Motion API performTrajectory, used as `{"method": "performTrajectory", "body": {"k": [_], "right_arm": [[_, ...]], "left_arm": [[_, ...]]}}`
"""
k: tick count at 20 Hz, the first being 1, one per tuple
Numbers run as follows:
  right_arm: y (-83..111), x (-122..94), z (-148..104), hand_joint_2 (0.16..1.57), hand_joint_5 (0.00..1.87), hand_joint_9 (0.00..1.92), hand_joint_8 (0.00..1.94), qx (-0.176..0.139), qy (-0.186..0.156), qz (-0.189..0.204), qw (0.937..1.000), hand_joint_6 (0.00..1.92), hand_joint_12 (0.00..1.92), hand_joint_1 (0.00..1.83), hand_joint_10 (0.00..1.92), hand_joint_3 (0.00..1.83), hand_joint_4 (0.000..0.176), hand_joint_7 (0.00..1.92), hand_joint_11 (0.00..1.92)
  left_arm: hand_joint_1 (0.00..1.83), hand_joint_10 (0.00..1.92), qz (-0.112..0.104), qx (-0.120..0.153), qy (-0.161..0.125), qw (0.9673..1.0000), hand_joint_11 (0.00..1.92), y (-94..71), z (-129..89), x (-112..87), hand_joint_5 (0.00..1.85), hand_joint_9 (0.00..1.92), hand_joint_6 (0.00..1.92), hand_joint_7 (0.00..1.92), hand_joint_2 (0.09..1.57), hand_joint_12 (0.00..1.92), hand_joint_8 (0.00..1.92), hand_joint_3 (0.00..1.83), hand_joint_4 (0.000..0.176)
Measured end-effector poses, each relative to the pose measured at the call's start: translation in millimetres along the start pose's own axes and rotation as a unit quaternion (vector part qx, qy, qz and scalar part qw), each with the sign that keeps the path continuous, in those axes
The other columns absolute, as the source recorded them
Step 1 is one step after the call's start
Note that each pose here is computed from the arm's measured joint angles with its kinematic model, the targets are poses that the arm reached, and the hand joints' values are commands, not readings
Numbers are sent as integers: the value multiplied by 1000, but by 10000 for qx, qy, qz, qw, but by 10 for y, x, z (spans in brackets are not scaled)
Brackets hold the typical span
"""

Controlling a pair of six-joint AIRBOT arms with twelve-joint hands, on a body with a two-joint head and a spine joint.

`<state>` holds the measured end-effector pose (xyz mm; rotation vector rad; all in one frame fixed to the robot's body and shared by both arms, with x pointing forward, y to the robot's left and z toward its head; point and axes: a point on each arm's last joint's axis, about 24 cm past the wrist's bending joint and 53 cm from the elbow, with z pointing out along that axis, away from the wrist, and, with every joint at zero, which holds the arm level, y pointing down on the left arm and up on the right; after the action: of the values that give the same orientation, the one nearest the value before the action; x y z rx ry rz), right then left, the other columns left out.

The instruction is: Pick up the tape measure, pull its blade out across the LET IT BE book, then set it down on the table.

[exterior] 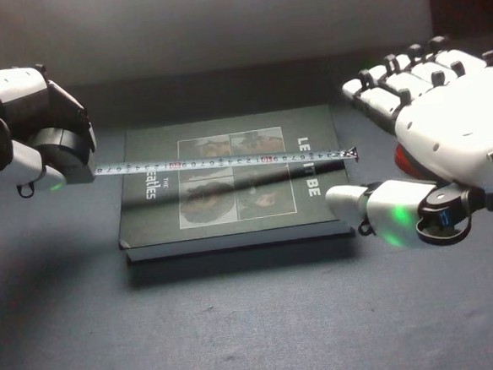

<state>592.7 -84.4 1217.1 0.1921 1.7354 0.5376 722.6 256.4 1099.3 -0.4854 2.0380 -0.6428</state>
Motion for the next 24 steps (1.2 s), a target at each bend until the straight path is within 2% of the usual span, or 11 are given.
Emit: {"method": "performTrajectory", "body": {"k": [4,10,14,24], "right_arm": [[-91,61,-11,1176,21,22,0,124,51,151,9998,0,305,0,0,0,19,2,0],[9,201,-138,1175,7,21,0,-11,285,247,9993,2,285,0,0,0,19,3,0],[-56,290,-152,1175,7,19,0,118,487,388,9980,2,282,0,0,0,20,2,0],[16,280,-151,1193,8,35,1,-41,473,318,9984,1,332,0,3,3,19,13,0]], "left_arm": [[1369,1332,-22,-82,71,9999,918,80,13,54,864,906,922,849,1151,1185,1200,0,0],[1367,1345,-90,-121,102,9998,902,115,29,85,849,899,937,835,1157,1179,1221,0,0],[1368,1340,-151,-159,168,9996,916,146,50,155,846,905,945,840,1156,1196,1213,0,0],[1368,1332,-103,-248,320,9991,911,232,60,282,839,907,947,846,1155,1187,1209,0,0]]}}
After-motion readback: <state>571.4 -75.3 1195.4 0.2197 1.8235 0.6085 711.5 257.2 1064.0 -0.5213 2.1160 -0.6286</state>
